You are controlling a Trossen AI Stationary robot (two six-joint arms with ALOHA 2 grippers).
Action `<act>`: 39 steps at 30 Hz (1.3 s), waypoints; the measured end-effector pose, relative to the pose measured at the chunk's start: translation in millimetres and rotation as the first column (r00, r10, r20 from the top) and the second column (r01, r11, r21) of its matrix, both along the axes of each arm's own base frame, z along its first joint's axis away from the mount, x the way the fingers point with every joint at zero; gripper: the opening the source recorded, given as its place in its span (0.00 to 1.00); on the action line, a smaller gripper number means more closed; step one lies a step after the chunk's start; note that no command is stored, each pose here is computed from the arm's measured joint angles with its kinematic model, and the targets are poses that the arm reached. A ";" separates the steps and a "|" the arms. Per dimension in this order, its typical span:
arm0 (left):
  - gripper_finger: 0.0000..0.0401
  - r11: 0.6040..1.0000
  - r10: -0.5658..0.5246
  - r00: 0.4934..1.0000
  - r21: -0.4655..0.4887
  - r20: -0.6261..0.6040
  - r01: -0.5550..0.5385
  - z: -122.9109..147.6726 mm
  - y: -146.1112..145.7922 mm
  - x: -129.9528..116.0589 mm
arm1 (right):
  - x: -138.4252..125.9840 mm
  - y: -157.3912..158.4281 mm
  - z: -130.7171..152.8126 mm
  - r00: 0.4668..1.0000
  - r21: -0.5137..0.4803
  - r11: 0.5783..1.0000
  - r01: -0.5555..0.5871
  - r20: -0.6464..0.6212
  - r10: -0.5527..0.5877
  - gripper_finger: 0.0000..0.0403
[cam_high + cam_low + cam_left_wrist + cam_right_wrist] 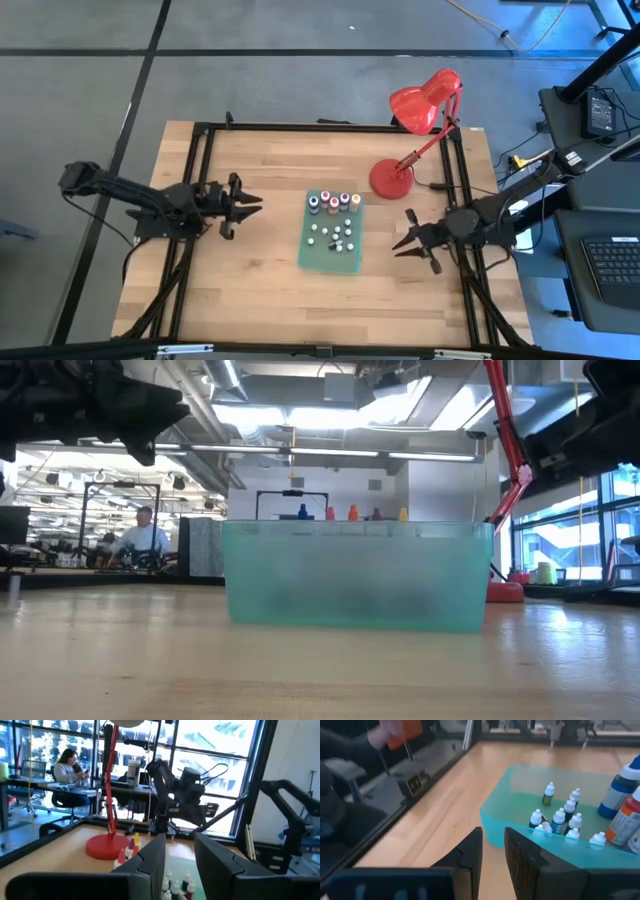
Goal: Pick & Place food coloring
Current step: Return to Home Position
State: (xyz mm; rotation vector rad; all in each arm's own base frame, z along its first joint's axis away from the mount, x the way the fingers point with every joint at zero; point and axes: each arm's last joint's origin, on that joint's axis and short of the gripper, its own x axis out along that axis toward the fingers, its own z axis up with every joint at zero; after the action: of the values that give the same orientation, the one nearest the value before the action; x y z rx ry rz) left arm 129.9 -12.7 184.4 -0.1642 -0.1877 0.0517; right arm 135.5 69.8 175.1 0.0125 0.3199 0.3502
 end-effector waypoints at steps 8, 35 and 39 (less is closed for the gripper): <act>0.25 1.000 0.028 0.999 0.008 0.017 -0.028 2.7 6.9 -4.4 | -18.5 -10.9 -17.8 0.991 0.084 0.996 0.014 0.133 -0.025 0.21; 0.25 0.995 0.103 0.992 -0.006 -0.068 -0.104 -6.9 19.9 -31.0 | -43.9 -39.0 -4.5 0.927 0.083 0.986 0.147 0.336 -0.167 0.21; 0.25 0.994 0.106 0.990 -0.008 -0.093 -0.107 -8.1 20.2 -34.0 | -43.6 -40.7 -4.1 0.922 0.086 0.982 0.169 0.338 -0.188 0.21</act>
State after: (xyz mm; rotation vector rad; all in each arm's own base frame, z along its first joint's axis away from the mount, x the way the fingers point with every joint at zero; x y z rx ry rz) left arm 95.9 7.5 176.3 -0.1645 -0.1037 0.1665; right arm 91.9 29.1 171.0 0.0343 -0.0407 0.1741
